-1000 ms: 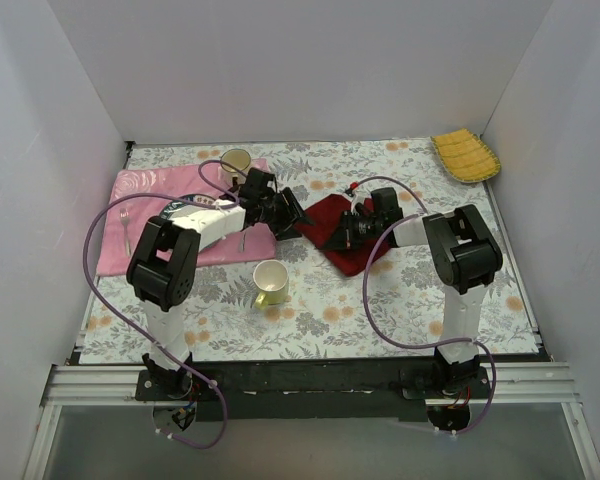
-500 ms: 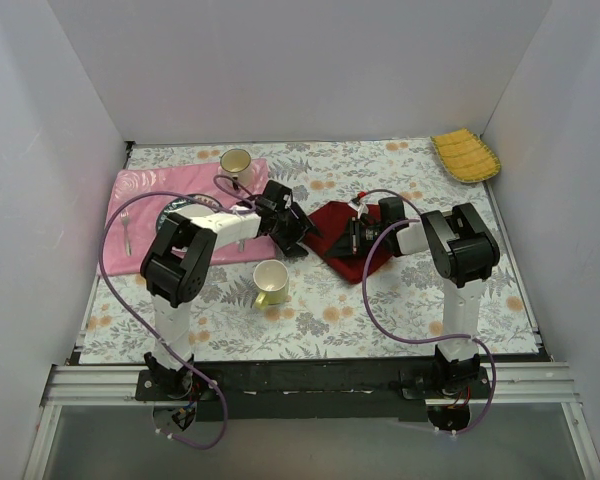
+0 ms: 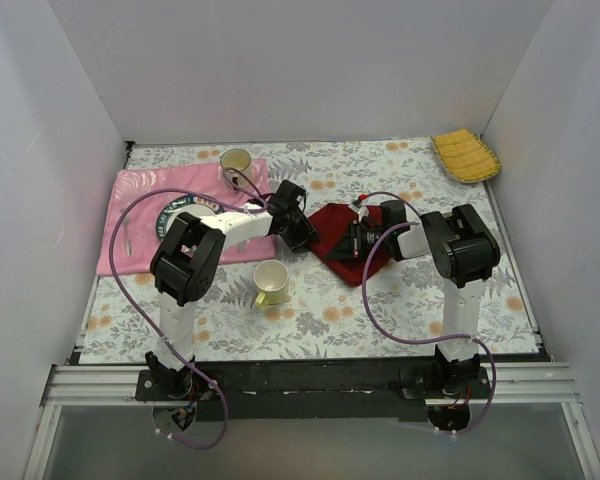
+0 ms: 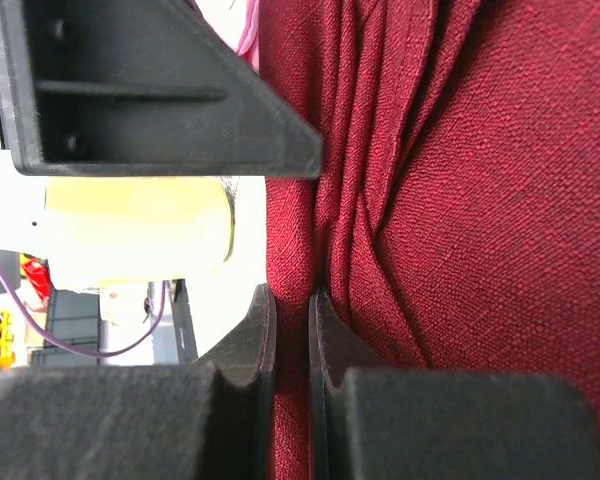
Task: Fold the napkin, place the utensils inside, and roll it up
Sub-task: Roll the napkin with the utensil
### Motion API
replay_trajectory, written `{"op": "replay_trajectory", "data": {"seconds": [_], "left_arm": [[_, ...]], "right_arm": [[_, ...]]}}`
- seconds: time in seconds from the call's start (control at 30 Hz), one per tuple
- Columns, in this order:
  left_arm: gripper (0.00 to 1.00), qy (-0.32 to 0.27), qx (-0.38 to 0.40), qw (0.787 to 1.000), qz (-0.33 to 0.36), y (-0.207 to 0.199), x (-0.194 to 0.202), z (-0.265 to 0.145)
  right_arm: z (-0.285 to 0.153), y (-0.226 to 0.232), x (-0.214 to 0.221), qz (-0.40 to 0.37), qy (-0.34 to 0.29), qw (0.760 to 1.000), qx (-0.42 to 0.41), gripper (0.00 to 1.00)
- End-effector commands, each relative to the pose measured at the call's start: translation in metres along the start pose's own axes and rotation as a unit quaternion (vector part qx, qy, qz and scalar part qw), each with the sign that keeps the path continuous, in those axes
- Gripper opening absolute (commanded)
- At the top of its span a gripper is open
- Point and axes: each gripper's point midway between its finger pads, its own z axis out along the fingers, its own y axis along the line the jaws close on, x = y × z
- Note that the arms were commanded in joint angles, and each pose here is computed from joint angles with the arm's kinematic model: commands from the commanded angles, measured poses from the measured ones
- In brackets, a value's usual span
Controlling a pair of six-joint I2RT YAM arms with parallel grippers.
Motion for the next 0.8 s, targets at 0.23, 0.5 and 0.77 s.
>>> {"op": "replay_trajectory", "data": {"seconds": [0.23,0.5,0.77], "left_arm": [[0.06,-0.043,-0.002,0.996,0.08,0.007,-0.015,0.004],[0.0,0.015,-0.032,0.999,0.019,0.004,0.012,-0.003],[0.0,0.013,-0.053,0.998,-0.01,0.002,0.024,-0.011]], "right_arm": [[-0.011,-0.027,0.029,-0.022,0.065,0.993,0.094,0.02],[-0.024,-0.011,0.01,-0.126,0.1,0.952,0.259,0.36],[-0.029,0.016,-0.018,-0.22,0.066,0.889,0.396,0.56]]}}
